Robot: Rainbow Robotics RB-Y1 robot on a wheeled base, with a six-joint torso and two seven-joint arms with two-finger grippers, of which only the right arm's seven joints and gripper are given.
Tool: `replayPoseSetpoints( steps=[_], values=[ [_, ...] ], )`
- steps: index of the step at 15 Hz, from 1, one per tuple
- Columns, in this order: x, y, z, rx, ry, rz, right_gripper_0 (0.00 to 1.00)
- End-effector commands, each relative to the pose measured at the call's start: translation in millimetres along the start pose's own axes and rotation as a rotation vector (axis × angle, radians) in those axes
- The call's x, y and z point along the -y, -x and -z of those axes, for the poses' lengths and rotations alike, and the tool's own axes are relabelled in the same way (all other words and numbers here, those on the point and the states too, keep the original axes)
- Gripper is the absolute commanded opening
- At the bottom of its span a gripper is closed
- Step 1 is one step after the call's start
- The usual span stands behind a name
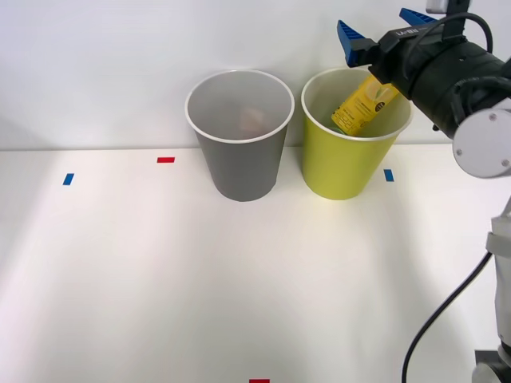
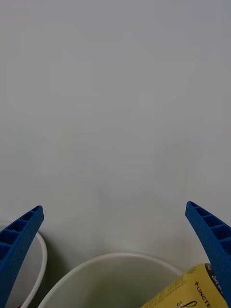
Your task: Put cans in the gray bin, plastic bottles in the light green bin
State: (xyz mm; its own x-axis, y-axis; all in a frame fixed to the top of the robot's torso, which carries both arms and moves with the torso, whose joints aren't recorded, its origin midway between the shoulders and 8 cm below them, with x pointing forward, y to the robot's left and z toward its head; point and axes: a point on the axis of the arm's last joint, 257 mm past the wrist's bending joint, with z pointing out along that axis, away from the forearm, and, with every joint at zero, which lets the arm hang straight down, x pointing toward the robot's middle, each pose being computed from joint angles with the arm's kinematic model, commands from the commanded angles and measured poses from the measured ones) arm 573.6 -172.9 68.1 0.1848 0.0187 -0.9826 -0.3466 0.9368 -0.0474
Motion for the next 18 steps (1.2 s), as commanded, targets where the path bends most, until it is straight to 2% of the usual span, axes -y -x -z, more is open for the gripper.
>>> replayPoseSetpoints(
  steps=[1, 4, 9, 13, 18],
  values=[
    [-11.4, 3.7, 36.1, 0.027, 0.036, 0.008, 1.0],
    [-13.1, -8.8, 68.8, 0.011, 0.03, 0.037, 1.0],
    [18.2, -51.4, 138.5, 0.027, -0.129, 0.018, 1.0],
    [29.4, -95.1, 187.3, 0.008, -0.251, -0.029, 1.0],
    [39.6, -138.9, 229.8, -0.074, -0.364, -0.048, 1.0]
  ],
)
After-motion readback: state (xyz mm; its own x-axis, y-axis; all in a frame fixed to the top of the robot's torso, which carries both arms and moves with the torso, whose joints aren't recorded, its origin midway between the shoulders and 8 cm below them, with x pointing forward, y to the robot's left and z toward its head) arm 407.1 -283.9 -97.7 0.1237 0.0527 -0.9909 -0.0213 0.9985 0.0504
